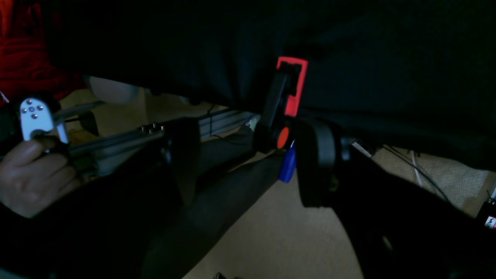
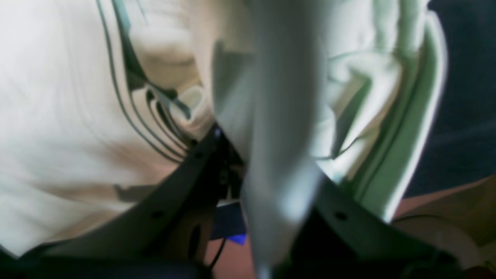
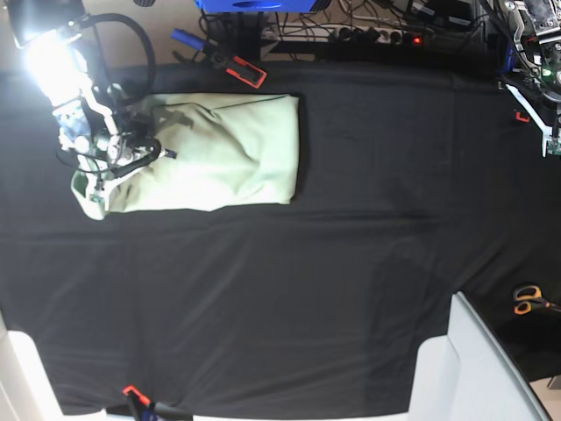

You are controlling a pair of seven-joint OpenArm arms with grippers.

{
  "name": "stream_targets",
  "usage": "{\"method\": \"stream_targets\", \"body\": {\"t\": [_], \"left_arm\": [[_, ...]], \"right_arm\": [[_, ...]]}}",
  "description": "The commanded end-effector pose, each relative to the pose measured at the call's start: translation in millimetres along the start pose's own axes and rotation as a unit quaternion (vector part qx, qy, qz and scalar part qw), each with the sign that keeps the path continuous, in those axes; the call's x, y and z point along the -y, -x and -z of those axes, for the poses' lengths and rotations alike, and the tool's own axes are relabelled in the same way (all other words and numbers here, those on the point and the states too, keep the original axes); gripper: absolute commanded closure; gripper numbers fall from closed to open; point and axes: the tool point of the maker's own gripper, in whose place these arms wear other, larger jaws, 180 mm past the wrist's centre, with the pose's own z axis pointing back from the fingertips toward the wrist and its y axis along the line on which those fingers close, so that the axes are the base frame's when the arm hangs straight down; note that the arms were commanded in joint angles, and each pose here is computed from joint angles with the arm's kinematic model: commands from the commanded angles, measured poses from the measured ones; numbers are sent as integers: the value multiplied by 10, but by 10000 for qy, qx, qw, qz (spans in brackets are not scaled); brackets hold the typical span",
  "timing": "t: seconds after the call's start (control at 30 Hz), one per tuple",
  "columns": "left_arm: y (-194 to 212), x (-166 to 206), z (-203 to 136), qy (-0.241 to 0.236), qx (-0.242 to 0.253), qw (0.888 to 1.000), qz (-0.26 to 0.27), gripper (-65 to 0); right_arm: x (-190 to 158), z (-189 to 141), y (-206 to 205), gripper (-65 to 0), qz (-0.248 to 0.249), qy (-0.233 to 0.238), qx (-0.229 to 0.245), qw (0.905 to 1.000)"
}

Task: Fold the T-shirt properly
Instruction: 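Lift the grasped end and fold it over the strip with the right gripper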

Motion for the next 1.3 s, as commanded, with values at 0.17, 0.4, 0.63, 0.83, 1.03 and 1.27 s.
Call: {"method": "stream_targets", "body": {"t": [0.17, 0.4, 0.63, 0.83, 1.03, 1.27], "left_arm": [[-53, -62, -28, -119, 96, 9999, -20, -380], [-124, 138, -27, 95, 173, 9997, 170, -380], [-115, 175, -28, 135, 150, 9996, 215, -380], [-31, 148, -27, 108, 55, 9996, 257, -380], [144, 195, -26, 176, -118, 9989, 411, -380], [381, 126, 50, 160, -442, 9969, 634, -380]], "right_arm": [[-116, -182, -243, -1, -159, 164, 549, 9982], [-370, -363, -261, -1, -627, 281, 849, 9940], [-539, -379, -155, -1, -916, 136, 798, 9925], [-713, -426, -116, -1, -887, 69, 723, 9934], [-938, -483, -93, -1, -1095, -129, 698, 9914], [-1068, -379, 55, -1, -1607, -62, 571, 9853]]}}
